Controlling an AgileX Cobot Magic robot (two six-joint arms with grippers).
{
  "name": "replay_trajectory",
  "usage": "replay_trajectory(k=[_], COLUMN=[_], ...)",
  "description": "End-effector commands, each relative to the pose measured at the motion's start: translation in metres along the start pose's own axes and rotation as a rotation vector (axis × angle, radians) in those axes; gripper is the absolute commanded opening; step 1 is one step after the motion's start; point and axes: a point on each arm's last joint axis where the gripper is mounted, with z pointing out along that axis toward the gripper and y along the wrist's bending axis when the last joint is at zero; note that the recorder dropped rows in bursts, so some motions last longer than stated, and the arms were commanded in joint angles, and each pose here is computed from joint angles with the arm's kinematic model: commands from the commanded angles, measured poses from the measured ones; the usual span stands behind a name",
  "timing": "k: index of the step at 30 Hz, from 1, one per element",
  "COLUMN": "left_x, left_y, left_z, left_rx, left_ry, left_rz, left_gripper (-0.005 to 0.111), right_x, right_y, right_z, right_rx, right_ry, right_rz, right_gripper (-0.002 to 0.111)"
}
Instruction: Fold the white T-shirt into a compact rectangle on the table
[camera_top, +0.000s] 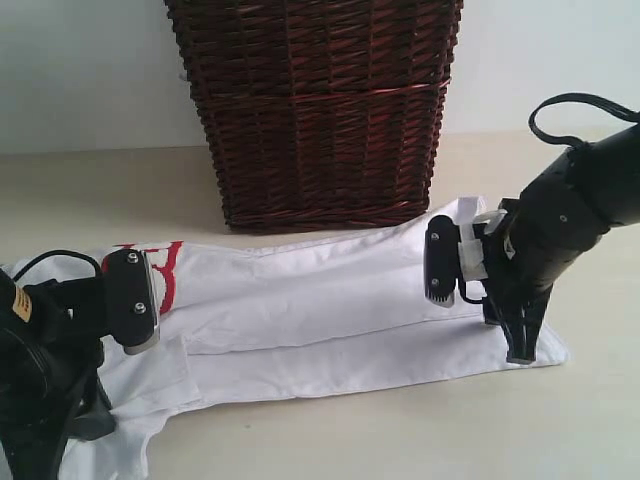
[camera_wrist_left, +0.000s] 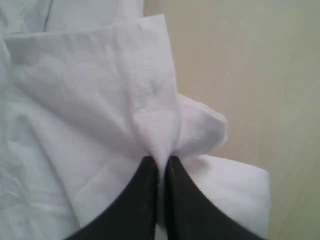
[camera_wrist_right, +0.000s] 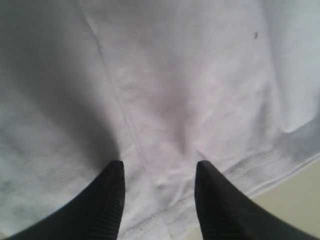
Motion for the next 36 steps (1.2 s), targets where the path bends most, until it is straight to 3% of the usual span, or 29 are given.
replay_trajectory(k=[1, 4, 9, 22, 24, 26, 36], left_x=[-0.003, -0.004, -0.004, -0.006, -0.006, -0.006, -0.003], left_y=[0.001, 0.001, 0.001, -0.001, -0.001, -0.001, -0.002], left_z=[-0.001, -0.001, -0.001, -0.001, -0.001, -0.001, -0.001], left_rx=[-0.01, -0.012, -0.011, 0.009, 0.009, 0.009, 0.016], left_ry=[-0.017, -0.026, -0.026, -0.046, -0.046, -0.046, -0.014], left_rz=[0.0, -0.005, -0.006, -0.037, -0.037, -0.037, -0.017], left_gripper=[0.0, 0.0, 0.0, 0.0, 0.0, 0.0, 0.0], right_x=[0.001, 0.004, 0.007, 0.005, 0.006, 0.007, 0.01], right_y=[0.002, -0.001, -0.001, -0.003, -0.003, -0.003, -0.008], right_z=[0.006, 0.008, 0.008, 0.008, 0.008, 0.008, -0.008], right_rx=[-0.007, 0.024, 0.029, 0.047, 0.05, 0.048, 0.075], right_ry=[0.026, 0.055, 0.089, 0.065, 0.078, 0.093, 0.105], right_rz=[-0.045, -0.08, -0.079, -0.091, -0.112, -0.126, -0.107], right_gripper=[0.045, 0.04, 0.02, 0.019, 0.015, 0.0, 0.0])
